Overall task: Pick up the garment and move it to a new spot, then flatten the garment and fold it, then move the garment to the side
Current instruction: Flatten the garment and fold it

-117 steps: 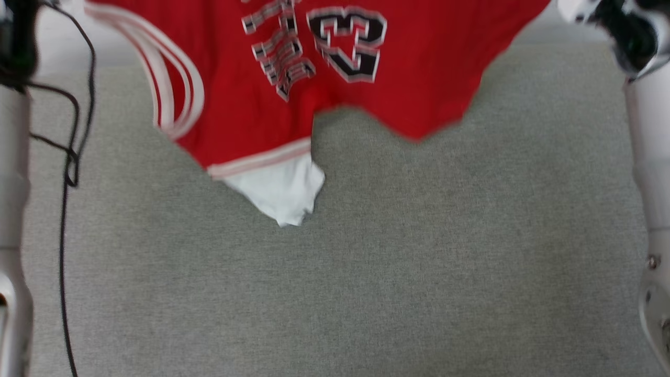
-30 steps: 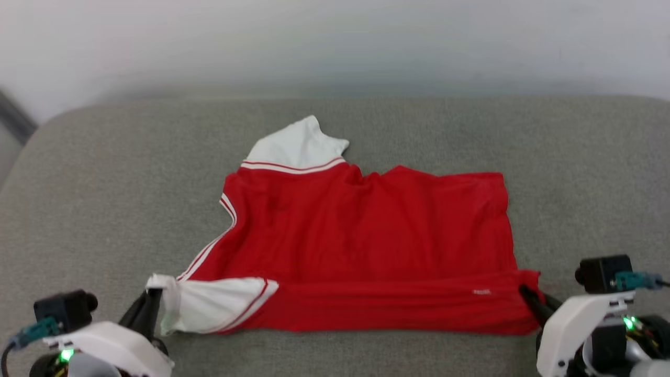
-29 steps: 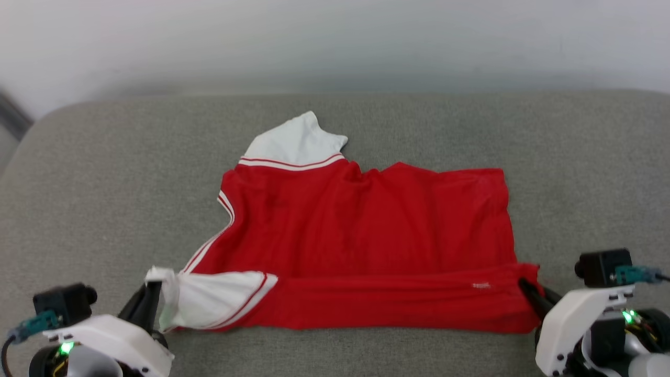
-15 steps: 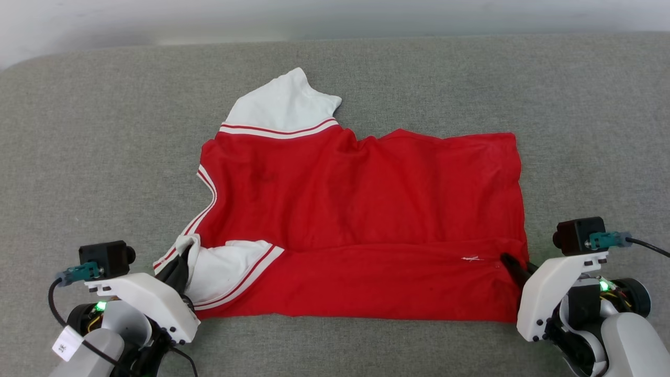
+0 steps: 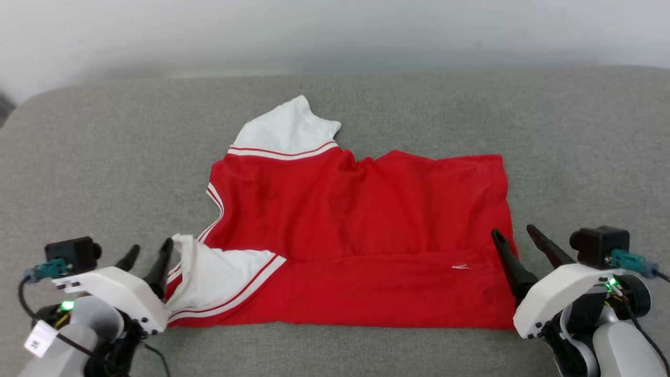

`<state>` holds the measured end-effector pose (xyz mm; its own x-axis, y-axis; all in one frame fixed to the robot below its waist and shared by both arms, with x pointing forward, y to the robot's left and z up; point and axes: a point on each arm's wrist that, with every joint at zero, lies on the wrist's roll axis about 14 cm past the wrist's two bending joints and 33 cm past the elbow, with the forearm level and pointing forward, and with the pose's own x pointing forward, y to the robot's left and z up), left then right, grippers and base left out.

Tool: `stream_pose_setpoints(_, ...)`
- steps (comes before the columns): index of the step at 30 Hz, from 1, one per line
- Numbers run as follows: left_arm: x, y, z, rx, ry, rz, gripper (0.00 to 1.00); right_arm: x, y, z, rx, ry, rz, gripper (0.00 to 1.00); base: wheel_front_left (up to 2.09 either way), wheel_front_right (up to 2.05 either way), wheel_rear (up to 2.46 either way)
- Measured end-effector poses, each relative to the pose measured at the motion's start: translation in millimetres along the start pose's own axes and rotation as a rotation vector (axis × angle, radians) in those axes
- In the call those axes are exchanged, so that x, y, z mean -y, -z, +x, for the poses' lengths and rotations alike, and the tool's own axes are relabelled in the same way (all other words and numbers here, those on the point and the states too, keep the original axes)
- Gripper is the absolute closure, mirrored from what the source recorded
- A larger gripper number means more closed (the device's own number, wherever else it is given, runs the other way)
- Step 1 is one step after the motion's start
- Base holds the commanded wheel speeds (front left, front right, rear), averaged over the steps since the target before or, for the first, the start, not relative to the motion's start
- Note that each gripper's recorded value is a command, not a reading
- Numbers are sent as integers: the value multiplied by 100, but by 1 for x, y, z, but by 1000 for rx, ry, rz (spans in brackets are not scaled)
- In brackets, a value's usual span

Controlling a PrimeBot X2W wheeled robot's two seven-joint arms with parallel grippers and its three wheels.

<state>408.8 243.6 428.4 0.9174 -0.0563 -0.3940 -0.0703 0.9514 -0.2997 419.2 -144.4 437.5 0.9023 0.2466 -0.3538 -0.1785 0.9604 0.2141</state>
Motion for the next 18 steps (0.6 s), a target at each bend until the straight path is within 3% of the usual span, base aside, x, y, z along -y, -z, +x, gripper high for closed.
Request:
stream_pose_setpoints(8, -2, -34, -27, -8, 7, 121, 0, -13, -55, -34, 275, 6, -74, 0, 0, 0, 0)
stream_pose_setpoints(13, 1, -22, -40, -173, 30, 160, 0, -20, -66, -54, 334, 12, -108, 0, 0, 0, 0)
stream_pose_setpoints(17, -1, 10, -48, -369, 26, 145, 0, -21, -65, -62, 330, 22, -100, 0, 0, 0, 0)
stream_pose_setpoints(18, 1, 30, -49, -485, 32, 113, 0, -21, -65, -62, 329, 25, -88, 0, 0, 0, 0)
